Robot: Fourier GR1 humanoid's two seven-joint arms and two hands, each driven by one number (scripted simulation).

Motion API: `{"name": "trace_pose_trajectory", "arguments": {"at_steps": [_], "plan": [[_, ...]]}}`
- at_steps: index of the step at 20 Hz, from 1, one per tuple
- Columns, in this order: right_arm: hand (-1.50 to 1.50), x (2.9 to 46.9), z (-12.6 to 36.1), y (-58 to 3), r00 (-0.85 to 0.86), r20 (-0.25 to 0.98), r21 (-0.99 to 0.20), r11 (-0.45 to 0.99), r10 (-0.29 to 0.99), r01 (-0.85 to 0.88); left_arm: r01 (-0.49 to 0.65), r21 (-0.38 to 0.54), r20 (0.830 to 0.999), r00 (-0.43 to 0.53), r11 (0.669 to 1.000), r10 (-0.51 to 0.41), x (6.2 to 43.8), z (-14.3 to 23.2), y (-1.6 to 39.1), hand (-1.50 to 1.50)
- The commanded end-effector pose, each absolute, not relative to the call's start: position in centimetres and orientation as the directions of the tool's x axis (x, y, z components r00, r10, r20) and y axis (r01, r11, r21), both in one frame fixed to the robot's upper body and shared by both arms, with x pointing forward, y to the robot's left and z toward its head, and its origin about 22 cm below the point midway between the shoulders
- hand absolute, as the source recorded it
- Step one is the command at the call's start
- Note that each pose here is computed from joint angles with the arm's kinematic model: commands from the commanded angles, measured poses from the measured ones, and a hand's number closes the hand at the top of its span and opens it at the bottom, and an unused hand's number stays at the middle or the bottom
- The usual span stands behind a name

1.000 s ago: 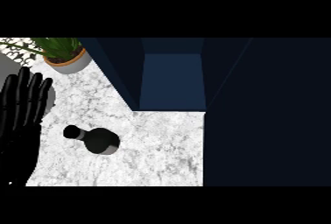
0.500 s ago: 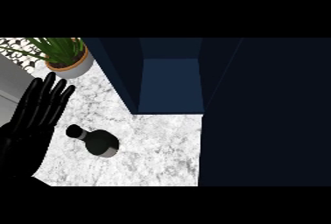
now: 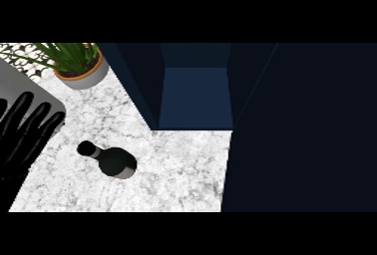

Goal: Pick up the wine, place it into the cabinet and close the cabinet

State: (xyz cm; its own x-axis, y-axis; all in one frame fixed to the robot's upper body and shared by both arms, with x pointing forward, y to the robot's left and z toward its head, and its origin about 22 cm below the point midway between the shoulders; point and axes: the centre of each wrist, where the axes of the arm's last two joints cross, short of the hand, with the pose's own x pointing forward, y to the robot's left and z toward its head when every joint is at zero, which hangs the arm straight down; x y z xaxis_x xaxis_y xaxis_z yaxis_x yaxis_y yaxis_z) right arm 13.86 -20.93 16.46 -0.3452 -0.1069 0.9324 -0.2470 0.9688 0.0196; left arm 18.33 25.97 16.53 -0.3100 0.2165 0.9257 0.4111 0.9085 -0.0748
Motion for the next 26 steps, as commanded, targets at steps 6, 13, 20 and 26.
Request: {"name": "trace_pose_trajectory", "arguments": {"at_steps": [6, 13, 20, 26], "plan": [[-1.5, 10.0, 19.9, -19.9, -0.355, 0.927, 0.032, 0.968, -0.122, -0.249, 0.385, -0.088, 0.944, -0.262, 0.919, 0.2, 16.6, 19.1, 25.3, -1.5], [-1.5, 10.7, 19.3, -17.5, -0.355, 0.926, 0.046, 0.971, -0.131, -0.236, 0.354, -0.08, 0.954, -0.245, 0.932, 0.175, 16.3, 20.5, 26.2, -1.5], [-1.5, 9.6, 20.5, -18.4, -0.346, 0.929, 0.046, 0.969, -0.131, -0.244, 0.307, -0.083, 0.956, -0.246, 0.948, 0.163, 17.8, 18.8, 26.9, -1.5], [-1.5, 8.6, 20.7, -18.4, -0.344, 0.927, 0.058, 0.965, -0.147, -0.256, 0.3, -0.069, 0.968, -0.209, 0.952, 0.136, 20.3, 16.0, 26.5, -1.5]]}}
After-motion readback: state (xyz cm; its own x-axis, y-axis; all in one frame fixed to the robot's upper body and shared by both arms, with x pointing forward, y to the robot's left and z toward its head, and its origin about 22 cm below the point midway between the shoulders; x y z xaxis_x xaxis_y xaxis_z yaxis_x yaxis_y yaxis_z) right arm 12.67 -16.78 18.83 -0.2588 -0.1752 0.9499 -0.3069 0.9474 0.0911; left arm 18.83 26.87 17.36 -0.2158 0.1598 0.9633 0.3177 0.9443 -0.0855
